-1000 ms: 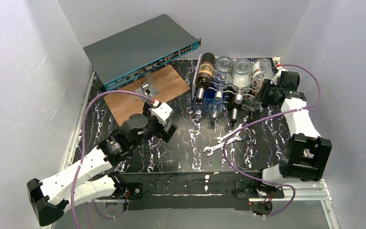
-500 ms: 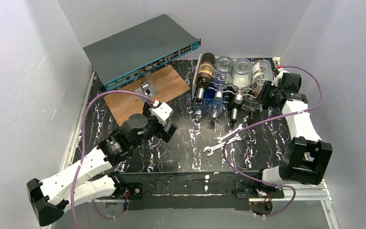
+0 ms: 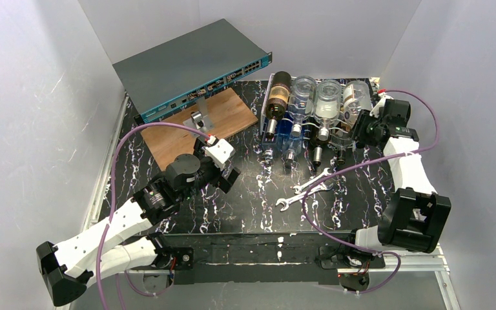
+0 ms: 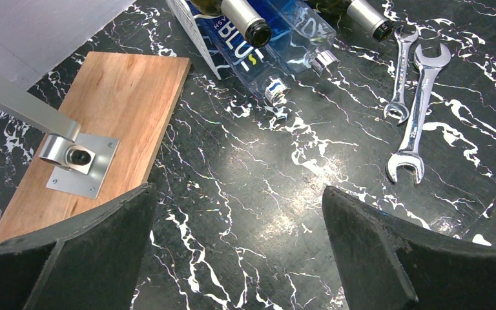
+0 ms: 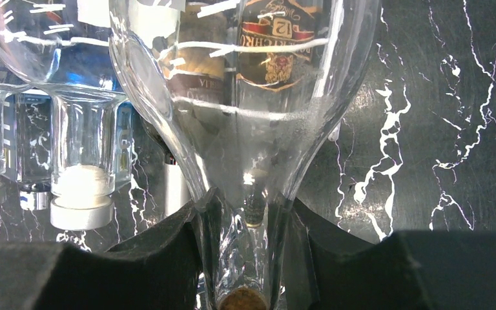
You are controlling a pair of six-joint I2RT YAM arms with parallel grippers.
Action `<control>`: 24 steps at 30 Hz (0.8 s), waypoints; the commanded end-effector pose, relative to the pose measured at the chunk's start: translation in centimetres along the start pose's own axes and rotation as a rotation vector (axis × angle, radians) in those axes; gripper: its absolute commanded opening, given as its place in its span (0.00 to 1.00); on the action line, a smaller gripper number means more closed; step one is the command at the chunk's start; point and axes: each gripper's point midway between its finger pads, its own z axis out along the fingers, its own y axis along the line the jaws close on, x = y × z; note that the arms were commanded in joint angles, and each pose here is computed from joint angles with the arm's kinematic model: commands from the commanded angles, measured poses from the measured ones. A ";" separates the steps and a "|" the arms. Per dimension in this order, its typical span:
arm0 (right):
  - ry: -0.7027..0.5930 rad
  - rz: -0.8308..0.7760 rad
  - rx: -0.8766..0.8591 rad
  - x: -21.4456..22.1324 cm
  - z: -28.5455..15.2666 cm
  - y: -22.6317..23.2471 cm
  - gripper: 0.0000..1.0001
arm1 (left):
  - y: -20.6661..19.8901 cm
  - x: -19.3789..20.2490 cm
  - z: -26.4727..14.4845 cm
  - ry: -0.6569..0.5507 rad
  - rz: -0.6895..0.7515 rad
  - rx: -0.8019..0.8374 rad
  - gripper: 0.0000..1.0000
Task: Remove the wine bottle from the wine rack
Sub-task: Pick up the wine bottle from the wine rack.
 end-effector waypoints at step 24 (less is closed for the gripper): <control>-0.365 -0.088 -0.055 -10.5 -6.2 2.4 0.01 | 0.0 -0.2 0.0 -0.011 0.002 0.002 0.99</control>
